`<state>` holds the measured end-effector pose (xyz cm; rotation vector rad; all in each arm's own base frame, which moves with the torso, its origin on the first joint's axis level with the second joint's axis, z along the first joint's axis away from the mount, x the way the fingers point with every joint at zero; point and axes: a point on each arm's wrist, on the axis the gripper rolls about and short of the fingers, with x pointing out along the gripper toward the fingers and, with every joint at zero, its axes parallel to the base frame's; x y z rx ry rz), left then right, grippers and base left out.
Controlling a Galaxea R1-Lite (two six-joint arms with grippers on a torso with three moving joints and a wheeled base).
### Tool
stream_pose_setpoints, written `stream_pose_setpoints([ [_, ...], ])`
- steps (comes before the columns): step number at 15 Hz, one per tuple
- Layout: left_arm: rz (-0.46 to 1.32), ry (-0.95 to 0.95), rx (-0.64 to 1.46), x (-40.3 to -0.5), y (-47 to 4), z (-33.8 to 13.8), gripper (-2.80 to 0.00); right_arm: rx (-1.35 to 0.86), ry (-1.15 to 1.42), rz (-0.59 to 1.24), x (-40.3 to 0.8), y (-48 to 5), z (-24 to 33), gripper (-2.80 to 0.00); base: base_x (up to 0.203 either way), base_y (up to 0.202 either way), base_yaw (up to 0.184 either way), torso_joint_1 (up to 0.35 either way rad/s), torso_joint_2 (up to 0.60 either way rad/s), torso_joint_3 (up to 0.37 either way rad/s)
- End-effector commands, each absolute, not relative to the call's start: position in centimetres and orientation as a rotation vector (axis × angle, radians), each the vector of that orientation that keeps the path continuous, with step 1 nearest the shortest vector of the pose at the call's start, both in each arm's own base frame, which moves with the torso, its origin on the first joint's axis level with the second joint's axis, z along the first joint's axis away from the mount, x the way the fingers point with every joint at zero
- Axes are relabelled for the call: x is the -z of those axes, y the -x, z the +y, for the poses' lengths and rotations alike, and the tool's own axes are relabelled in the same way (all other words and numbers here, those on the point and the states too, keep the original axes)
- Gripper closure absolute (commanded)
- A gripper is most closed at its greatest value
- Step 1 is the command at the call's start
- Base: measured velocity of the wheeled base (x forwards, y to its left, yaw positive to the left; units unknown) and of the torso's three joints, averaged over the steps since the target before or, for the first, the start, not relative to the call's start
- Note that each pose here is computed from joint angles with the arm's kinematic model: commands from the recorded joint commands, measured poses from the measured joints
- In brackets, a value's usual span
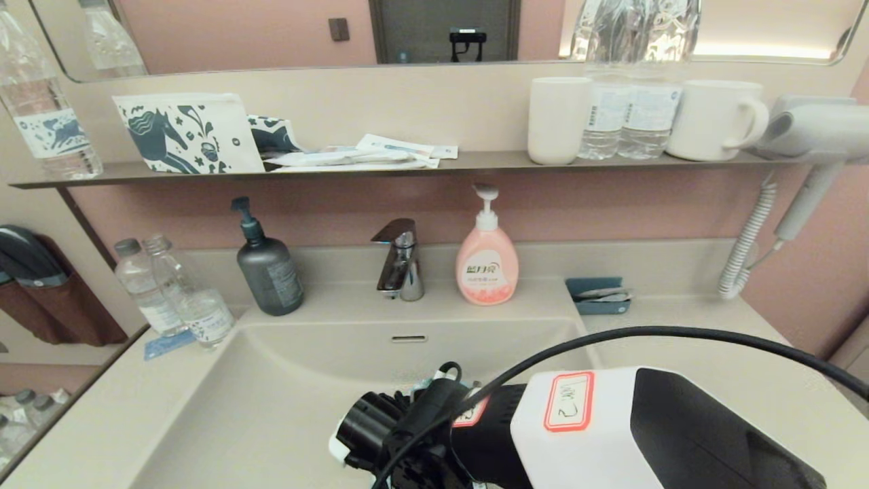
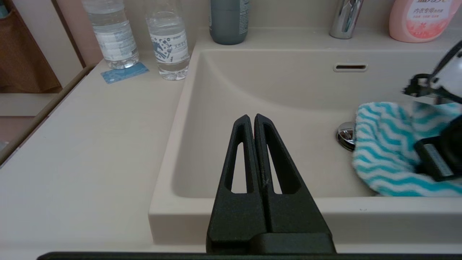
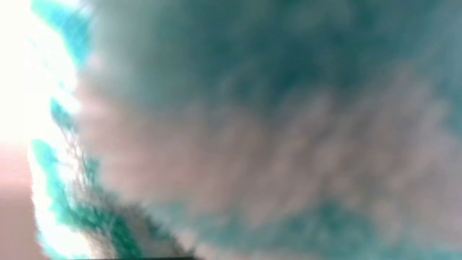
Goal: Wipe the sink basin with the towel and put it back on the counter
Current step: Wipe the sink
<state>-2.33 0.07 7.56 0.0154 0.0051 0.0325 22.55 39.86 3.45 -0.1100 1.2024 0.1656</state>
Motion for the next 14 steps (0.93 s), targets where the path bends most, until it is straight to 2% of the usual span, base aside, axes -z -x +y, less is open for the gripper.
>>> stream_pose_setpoints([
  [1, 0.006, -0.015, -0.034, -7.6, 2.3, 0.1, 0.00, -0.202, 0.133, 1.183, -1.7, -22.9, 41.0, 0.00, 0.000, 0.000, 0.000, 0.000, 0.00, 0.000],
  [9, 0.006, -0.015, -0.034, -7.6, 2.3, 0.1, 0.00, -0.402, 0.012, 0.993, -2.8, -24.9, 43.1, 0.00, 0.000, 0.000, 0.000, 0.000, 0.00, 0.000],
  [14, 0.006, -0.015, -0.034, -7.6, 2.3, 0.1, 0.00, -0.415, -0.105, 0.888, -3.1, -28.5, 42.5, 0.00, 0.000, 0.000, 0.000, 0.000, 0.00, 0.000],
])
